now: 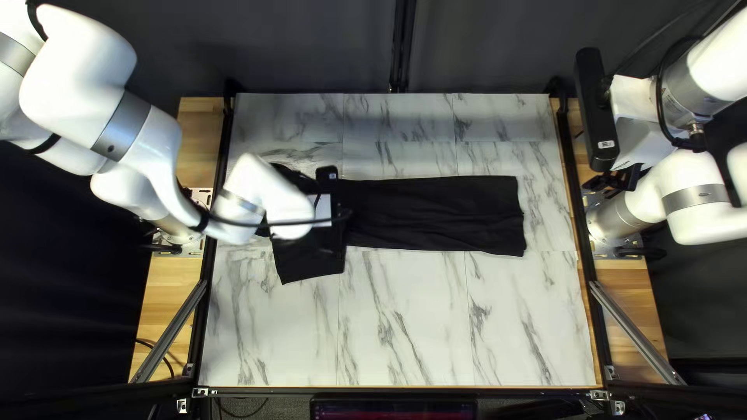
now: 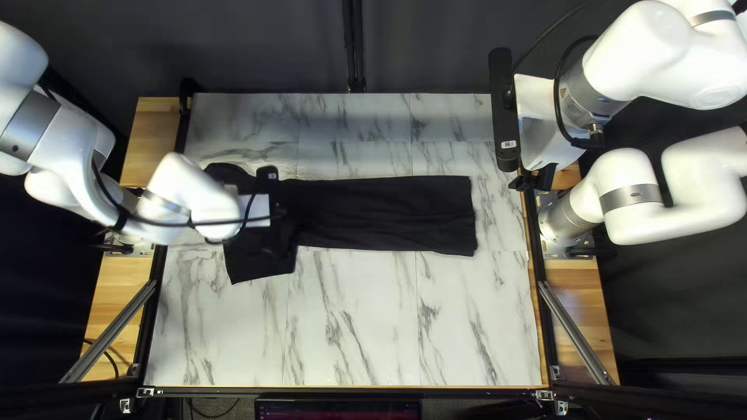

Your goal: Fold t-shirt

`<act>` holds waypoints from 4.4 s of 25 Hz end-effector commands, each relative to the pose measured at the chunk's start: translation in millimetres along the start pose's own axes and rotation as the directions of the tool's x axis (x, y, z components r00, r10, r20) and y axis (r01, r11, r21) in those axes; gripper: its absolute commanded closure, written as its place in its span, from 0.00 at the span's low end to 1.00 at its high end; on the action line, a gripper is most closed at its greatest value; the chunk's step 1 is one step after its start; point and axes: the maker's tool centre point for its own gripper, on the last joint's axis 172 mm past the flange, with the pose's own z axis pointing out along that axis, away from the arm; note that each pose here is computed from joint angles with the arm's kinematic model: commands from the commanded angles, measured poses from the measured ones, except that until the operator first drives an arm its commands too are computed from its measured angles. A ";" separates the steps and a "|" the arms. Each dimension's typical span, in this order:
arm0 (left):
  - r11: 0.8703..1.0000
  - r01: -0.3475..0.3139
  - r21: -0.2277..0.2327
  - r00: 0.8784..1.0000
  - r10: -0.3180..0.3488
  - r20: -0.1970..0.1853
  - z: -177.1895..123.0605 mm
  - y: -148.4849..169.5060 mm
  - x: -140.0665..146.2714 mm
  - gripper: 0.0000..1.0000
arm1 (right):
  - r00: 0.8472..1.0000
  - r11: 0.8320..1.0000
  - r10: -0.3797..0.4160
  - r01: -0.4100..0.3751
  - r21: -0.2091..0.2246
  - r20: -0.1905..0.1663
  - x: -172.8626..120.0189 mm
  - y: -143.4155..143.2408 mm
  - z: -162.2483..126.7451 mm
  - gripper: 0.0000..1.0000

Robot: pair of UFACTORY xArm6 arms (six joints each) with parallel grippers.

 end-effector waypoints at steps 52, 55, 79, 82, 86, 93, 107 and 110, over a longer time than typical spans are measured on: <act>0.999 -0.025 0.042 0.976 0.033 -0.214 -0.5 95.8 93.0 0.00 | 1.000 1.000 0.000 0.000 0.000 0.000 0.0 0.0 0.0 0.00; 0.998 0.002 0.068 0.980 0.012 -0.196 3.3 92.9 97.8 0.00 | 1.000 1.000 0.000 0.000 0.000 0.000 0.0 0.0 0.0 0.00; 0.982 0.084 0.169 0.994 -0.069 -0.090 14.8 56.7 82.0 0.00 | 1.000 1.000 0.000 0.000 0.000 0.000 0.0 0.0 0.0 0.00; 0.982 0.087 0.166 0.993 -0.073 -0.090 16.8 63.8 81.9 0.00 | 1.000 1.000 0.000 0.000 0.000 0.000 0.0 0.0 0.0 0.00; 0.983 0.087 0.164 0.993 -0.072 -0.095 15.4 72.8 81.3 0.00 | 1.000 1.000 0.000 0.000 0.000 0.000 0.0 0.0 0.0 0.00; 0.982 0.082 0.173 0.994 -0.067 -0.091 17.2 70.9 79.6 0.00 | 1.000 1.000 0.000 0.000 0.000 0.000 0.0 0.0 0.0 0.00; 0.982 0.086 0.168 0.991 -0.068 -0.115 10.3 64.7 90.1 0.17 | 1.000 1.000 0.000 0.000 0.000 0.000 0.0 0.0 0.0 0.00; 0.982 0.087 0.167 0.990 -0.067 -0.122 6.7 64.9 91.5 0.17 | 1.000 1.000 0.000 0.000 0.000 0.000 0.0 0.0 0.0 0.00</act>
